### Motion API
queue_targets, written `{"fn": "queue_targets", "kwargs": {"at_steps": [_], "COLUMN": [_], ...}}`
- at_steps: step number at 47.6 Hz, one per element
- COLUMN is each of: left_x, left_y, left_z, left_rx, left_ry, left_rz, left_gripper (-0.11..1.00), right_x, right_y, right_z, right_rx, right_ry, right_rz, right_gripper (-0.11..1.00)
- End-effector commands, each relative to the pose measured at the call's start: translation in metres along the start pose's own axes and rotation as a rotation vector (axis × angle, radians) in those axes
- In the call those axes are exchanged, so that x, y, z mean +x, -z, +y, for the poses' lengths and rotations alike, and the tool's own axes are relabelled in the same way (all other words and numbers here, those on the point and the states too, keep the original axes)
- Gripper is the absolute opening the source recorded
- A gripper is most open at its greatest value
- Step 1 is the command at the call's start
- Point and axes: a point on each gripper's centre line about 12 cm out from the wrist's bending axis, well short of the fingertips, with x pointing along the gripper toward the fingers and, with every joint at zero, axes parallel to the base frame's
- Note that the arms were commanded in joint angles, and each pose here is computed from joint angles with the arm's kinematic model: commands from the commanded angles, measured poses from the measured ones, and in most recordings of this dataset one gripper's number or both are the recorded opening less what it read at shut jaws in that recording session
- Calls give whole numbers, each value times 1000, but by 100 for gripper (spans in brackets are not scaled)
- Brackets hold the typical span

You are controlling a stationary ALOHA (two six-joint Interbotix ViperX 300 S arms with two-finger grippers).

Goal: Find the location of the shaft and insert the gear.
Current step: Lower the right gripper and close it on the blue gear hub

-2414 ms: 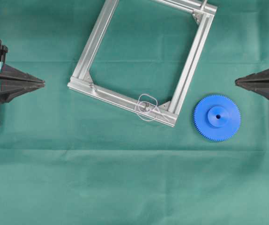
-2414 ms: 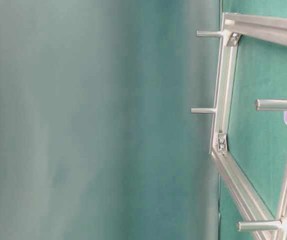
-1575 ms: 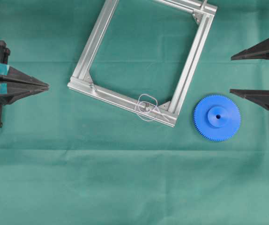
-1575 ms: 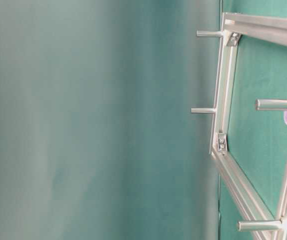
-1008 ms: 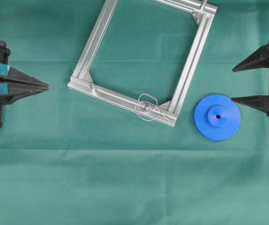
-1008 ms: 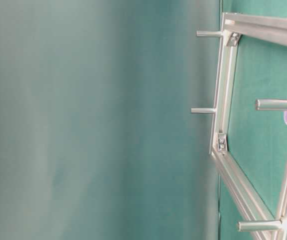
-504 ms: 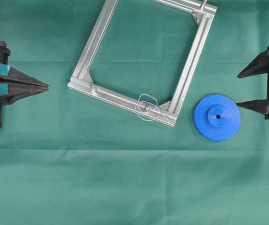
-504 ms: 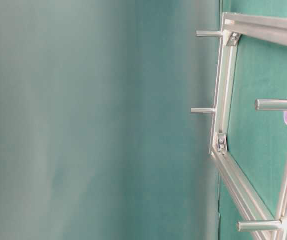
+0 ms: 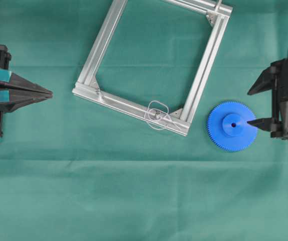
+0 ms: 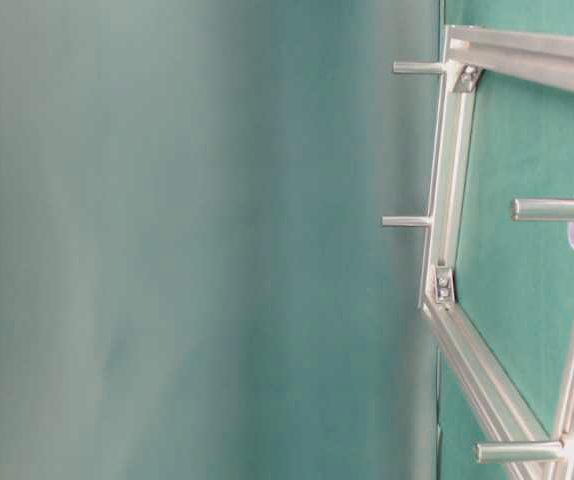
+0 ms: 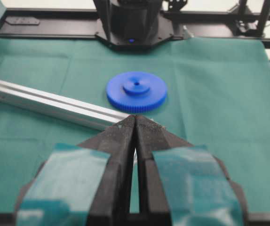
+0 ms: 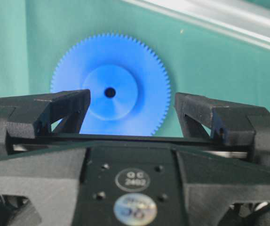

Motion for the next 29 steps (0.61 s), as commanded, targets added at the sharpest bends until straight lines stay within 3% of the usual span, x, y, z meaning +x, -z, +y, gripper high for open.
{"fn": "queue_targets", "kwargs": {"at_steps": [1, 29], "left_x": [1, 1], "left_y": [-11, -11], "left_z": [1, 0], "left_rx": [1, 0], "left_ry": [-3, -2], "left_rz": [-28, -25], "left_gripper": [1, 1], "right_x": [2, 40], "right_y": [-8, 3], "right_z": [3, 10], "right_rx": [-4, -36], "right_ry": [-5, -11], "right_rz": [-4, 59], "right_gripper": [91, 91]}}
